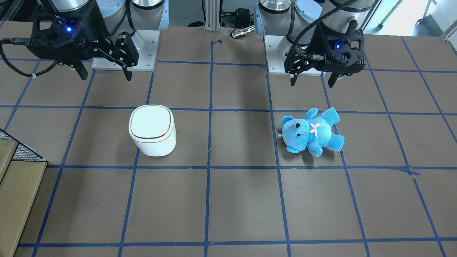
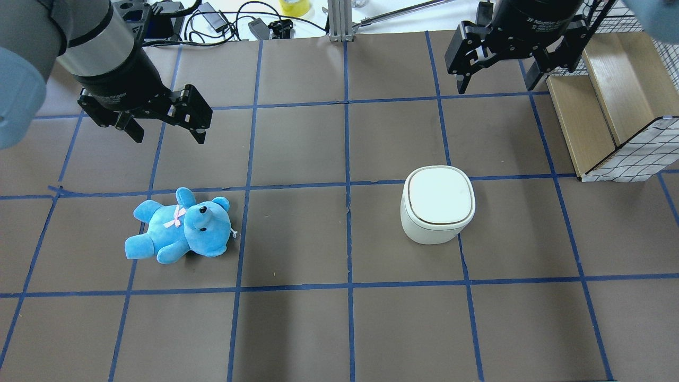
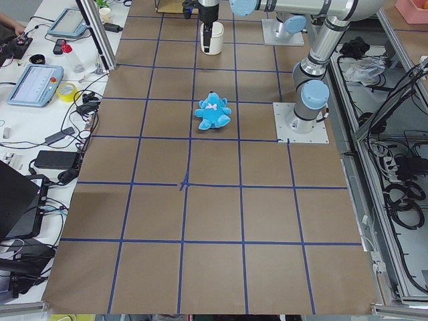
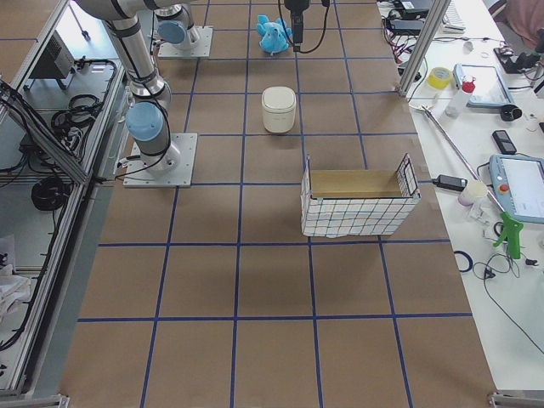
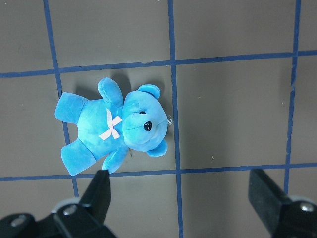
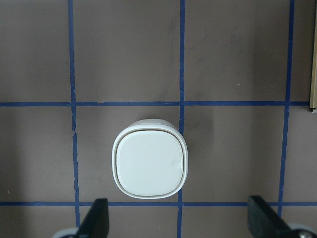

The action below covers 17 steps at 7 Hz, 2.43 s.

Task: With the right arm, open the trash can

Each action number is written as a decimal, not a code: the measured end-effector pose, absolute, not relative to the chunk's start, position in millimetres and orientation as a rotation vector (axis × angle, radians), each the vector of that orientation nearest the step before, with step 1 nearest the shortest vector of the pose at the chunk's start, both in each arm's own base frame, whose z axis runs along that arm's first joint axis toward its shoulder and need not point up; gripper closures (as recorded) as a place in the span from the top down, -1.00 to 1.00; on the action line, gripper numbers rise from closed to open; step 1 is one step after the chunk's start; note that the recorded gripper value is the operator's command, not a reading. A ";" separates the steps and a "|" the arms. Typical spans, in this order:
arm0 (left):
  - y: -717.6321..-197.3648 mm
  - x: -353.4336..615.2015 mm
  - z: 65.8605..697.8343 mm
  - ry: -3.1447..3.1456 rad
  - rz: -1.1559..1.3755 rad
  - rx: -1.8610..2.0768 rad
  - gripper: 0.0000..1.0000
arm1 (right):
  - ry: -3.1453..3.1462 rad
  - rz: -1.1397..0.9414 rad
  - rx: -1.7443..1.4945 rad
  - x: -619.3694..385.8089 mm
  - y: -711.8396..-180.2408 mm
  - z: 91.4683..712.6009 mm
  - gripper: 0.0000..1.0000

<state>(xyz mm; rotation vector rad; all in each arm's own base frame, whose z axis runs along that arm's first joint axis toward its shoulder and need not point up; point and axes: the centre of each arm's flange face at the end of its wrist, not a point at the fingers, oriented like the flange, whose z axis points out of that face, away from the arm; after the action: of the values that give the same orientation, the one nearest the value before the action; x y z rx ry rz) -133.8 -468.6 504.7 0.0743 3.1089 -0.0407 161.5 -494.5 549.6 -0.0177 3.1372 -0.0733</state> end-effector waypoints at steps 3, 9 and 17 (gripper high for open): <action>-468.6 -133.8 504.7 3.109 -0.041 0.072 1.00 | 3.140 -0.069 -0.015 161.3 -495.0 548.2 1.00; -468.6 -133.9 504.7 3.109 -0.041 0.074 1.00 | 3.139 0.020 -0.008 162.1 -493.4 518.2 -0.94; -468.6 -133.7 504.7 3.109 -0.041 0.073 1.00 | 3.144 0.164 0.033 160.9 -477.3 313.7 -1.00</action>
<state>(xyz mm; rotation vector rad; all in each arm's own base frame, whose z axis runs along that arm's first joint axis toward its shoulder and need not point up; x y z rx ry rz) -133.7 -468.6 504.7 0.0730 3.1089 -0.0407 160.9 -477.3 313.7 0.0332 3.1443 0.1639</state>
